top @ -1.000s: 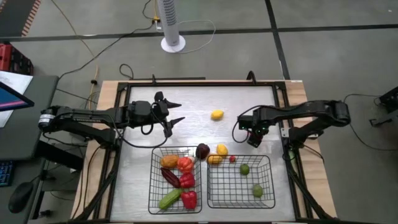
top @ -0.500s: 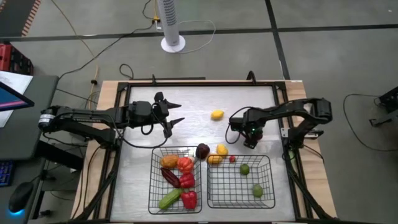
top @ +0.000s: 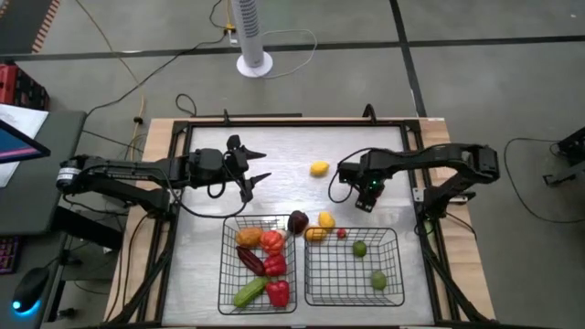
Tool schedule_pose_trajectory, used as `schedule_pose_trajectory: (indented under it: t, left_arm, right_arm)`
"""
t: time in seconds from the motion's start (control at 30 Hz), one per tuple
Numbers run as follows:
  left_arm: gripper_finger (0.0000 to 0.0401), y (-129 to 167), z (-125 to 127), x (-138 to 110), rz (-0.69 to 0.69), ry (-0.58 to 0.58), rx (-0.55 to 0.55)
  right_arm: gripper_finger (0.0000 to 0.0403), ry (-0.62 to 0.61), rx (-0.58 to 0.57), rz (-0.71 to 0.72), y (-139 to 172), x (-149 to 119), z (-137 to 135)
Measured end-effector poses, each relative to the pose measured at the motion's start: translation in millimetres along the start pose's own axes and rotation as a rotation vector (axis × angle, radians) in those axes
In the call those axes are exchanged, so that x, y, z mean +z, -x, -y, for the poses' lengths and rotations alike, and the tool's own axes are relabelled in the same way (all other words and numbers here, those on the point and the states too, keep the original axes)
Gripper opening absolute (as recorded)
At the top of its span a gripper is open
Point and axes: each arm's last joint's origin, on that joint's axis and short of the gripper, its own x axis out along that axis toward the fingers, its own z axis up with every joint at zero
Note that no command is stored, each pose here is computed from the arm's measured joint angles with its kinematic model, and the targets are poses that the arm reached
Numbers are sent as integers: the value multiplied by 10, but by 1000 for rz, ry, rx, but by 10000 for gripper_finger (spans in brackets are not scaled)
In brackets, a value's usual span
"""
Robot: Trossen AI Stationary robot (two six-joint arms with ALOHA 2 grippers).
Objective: Sort produce into baskets
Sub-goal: Put the red tomato into the right black wire basket
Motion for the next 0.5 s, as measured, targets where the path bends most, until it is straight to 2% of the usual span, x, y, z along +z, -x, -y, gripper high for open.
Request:
schedule_pose_trajectory:
  t: [0.13, 0.23, 0.4, 0.5]
  left_arm:
    - [254, 35, -13, 17, 11, -7, 9]
    - [254, 128, -15, 70, 54, 1, -35]
    - [254, 284, 43, 159, 130, 7, -103]
    - [254, 325, 89, 177, 146, 1, -128]
  right_arm:
    - [337, -11, 88, 214, 527, -82, -46]
    - [333, 15, 229, 391, 889, -217, -124]
    - [339, 168, 556, 715, 1364, -494, -304]
    - [342, 294, 708, 854, 1572, -661, -444]
